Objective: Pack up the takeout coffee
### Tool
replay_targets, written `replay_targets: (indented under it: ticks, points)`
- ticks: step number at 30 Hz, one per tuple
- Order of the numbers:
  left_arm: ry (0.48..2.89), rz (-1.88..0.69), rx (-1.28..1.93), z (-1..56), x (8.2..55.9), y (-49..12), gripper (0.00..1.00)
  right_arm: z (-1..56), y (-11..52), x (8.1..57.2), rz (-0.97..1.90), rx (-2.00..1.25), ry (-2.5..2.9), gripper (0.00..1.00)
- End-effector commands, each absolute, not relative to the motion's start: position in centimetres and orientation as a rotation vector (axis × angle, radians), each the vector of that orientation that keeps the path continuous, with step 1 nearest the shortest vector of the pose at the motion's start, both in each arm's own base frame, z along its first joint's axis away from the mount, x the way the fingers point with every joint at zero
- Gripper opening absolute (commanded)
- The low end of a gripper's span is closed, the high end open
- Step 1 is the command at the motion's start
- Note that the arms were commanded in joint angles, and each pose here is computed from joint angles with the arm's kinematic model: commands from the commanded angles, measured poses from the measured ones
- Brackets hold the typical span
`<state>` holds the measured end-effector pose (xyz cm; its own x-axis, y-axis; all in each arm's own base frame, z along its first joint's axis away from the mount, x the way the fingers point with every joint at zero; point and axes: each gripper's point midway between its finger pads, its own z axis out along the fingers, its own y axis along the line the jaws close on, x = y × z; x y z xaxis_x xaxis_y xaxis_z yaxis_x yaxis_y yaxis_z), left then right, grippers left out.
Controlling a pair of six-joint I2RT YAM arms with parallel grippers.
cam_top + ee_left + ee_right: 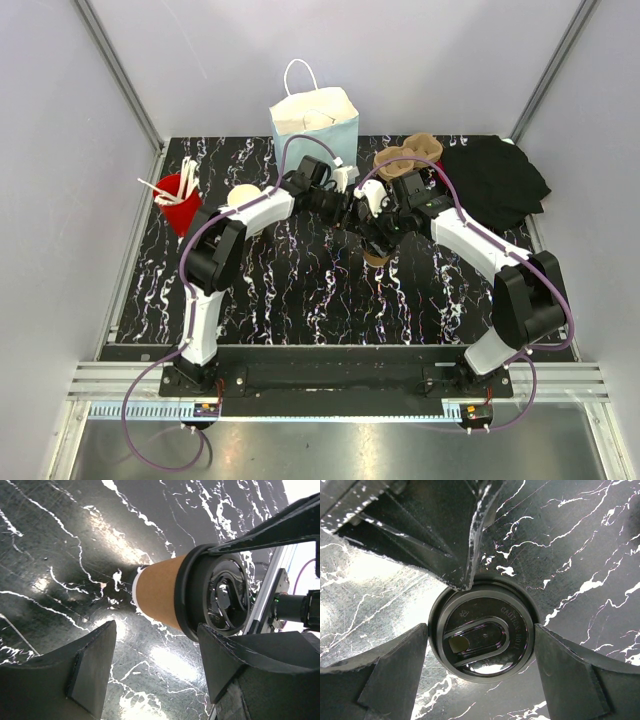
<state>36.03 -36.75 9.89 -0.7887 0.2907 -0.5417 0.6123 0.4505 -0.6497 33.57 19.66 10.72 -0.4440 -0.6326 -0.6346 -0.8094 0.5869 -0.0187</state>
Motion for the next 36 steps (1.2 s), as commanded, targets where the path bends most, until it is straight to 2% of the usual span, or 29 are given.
replay_targets:
  ticks: [1, 11, 24, 36]
  points:
    - [2.253, -1.348, 0.808, 12.1, 35.7, -37.7, 0.69, 9.8, 20.0, 32.6, 0.419, -1.154, 2.246, 0.88]
    - [2.328, -1.28, 0.817, 9.3, 35.1, -37.4, 0.68, 10.1, 20.0, 32.7, 0.42, -1.137, 2.25, 0.87]
    - [2.334, -1.265, 0.825, 9.1, 34.9, -37.6, 0.68, 11.0, 20.5, 32.7, 0.456, -1.108, 2.239, 0.9]
    - [2.329, -1.257, 0.824, 9.4, 35.0, -37.6, 0.68, 11.7, 20.1, 32.7, 0.506, -1.077, 2.24, 0.86]
